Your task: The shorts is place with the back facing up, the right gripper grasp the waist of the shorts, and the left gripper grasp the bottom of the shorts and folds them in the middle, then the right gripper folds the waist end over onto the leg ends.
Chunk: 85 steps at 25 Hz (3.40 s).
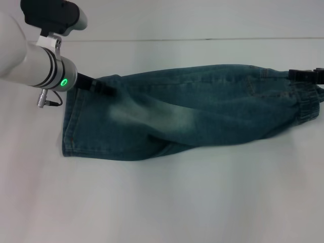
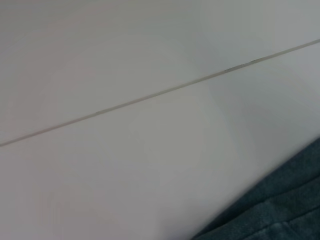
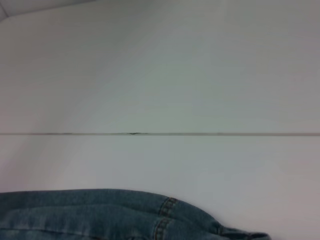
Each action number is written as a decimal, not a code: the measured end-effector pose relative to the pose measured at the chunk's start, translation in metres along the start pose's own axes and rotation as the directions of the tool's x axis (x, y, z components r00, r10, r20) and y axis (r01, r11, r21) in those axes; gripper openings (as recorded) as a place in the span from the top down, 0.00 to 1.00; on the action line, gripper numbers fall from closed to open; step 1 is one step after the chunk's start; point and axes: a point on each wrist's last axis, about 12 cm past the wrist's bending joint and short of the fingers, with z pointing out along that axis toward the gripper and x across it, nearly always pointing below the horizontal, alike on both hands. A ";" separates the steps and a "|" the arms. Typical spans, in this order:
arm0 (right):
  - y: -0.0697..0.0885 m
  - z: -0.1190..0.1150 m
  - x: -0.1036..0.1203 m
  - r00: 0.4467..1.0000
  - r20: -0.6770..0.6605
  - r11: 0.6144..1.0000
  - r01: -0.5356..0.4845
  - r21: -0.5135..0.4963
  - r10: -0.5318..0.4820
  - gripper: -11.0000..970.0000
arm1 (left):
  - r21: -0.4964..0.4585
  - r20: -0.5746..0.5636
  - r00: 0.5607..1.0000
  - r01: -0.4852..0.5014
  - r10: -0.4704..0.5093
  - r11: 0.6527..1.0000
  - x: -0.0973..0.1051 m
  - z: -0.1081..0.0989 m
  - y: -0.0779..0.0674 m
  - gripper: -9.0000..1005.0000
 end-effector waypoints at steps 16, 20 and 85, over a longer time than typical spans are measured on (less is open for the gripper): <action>-0.010 -0.048 0.032 0.988 0.126 0.988 -0.073 -0.134 0.090 0.03 | 0.016 -0.020 1.000 -0.014 0.014 1.000 0.001 -0.008 0.000 0.07; -0.014 -0.059 0.043 0.983 0.146 0.983 -0.083 -0.165 0.108 0.03 | 0.003 -0.001 1.000 0.002 -0.002 1.000 0.002 -0.013 0.006 0.07; -0.034 -0.076 0.097 0.972 0.152 0.971 -0.152 -0.183 0.180 0.06 | 0.711 0.161 0.987 -0.101 -0.020 0.696 0.040 -0.086 0.014 0.07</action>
